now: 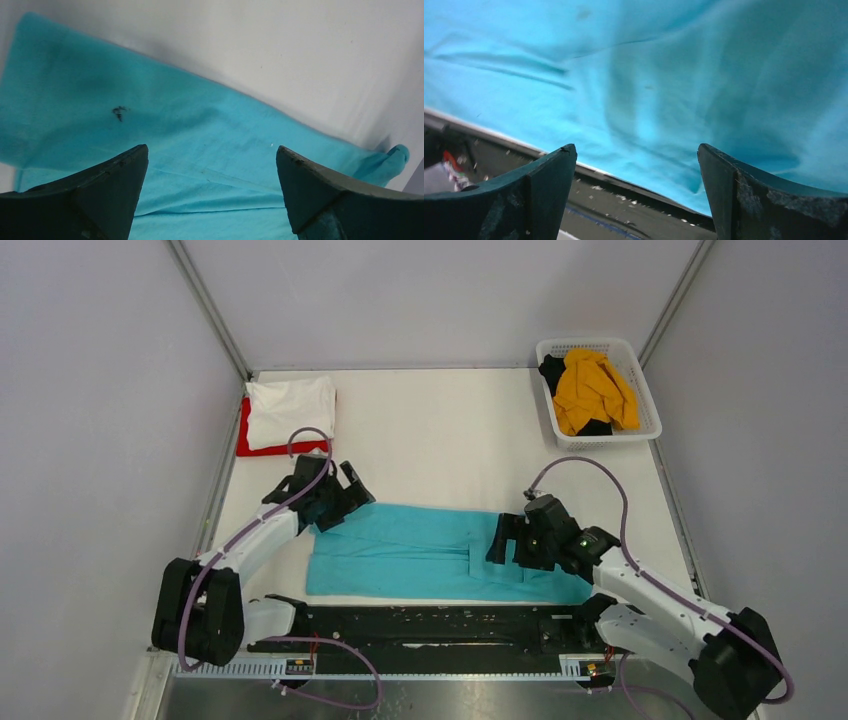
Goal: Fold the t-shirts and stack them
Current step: Rotate the tshirt 90 degrees
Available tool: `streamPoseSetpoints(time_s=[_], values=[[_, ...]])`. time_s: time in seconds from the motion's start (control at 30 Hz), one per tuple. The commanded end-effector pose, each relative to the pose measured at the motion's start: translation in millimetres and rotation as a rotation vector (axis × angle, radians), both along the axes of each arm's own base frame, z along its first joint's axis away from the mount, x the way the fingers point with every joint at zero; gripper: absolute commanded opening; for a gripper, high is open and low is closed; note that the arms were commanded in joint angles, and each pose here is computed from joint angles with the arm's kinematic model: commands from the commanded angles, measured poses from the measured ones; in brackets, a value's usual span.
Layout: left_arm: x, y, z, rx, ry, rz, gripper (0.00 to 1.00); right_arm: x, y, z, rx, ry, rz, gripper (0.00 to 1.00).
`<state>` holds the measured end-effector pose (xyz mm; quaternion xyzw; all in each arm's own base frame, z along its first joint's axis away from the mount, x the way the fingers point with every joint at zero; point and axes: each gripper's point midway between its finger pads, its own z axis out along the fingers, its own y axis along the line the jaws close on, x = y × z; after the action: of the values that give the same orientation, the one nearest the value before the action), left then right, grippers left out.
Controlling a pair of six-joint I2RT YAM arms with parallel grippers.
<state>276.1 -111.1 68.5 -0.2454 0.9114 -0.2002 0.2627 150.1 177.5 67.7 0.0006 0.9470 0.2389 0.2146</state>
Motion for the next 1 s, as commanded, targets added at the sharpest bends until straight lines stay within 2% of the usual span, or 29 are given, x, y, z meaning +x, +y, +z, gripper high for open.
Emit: streamPoseSetpoints(time_s=[0.0,0.23,0.37,0.5,0.6,0.97], values=[[8.2,-15.1,1.0,0.008,-0.014,-0.053,0.99,8.8,-17.4,-28.4,-0.036,0.088,-0.171,0.99],[-10.1,-5.6,-27.4,0.058,0.063,-0.038,0.99,-1.7,-38.2,-58.9,-0.205,0.241,-0.232,1.0],[-19.1,-3.0,-35.4,0.064,0.086,-0.034,0.99,15.7,-44.5,-62.3,-0.259,0.218,-0.275,1.0],[-29.6,-7.0,-41.9,0.044,0.107,-0.034,0.99,68.1,-39.2,-54.2,-0.214,0.169,-0.342,0.99],[-35.2,-19.3,-41.4,0.0,0.096,-0.049,0.99,112.4,-37.4,-50.1,-0.172,0.185,-0.37,1.0],[-56.5,-86.1,-25.3,-0.167,0.1,-0.157,0.99,264.8,24.0,-20.3,-0.074,0.177,-0.219,0.99]])
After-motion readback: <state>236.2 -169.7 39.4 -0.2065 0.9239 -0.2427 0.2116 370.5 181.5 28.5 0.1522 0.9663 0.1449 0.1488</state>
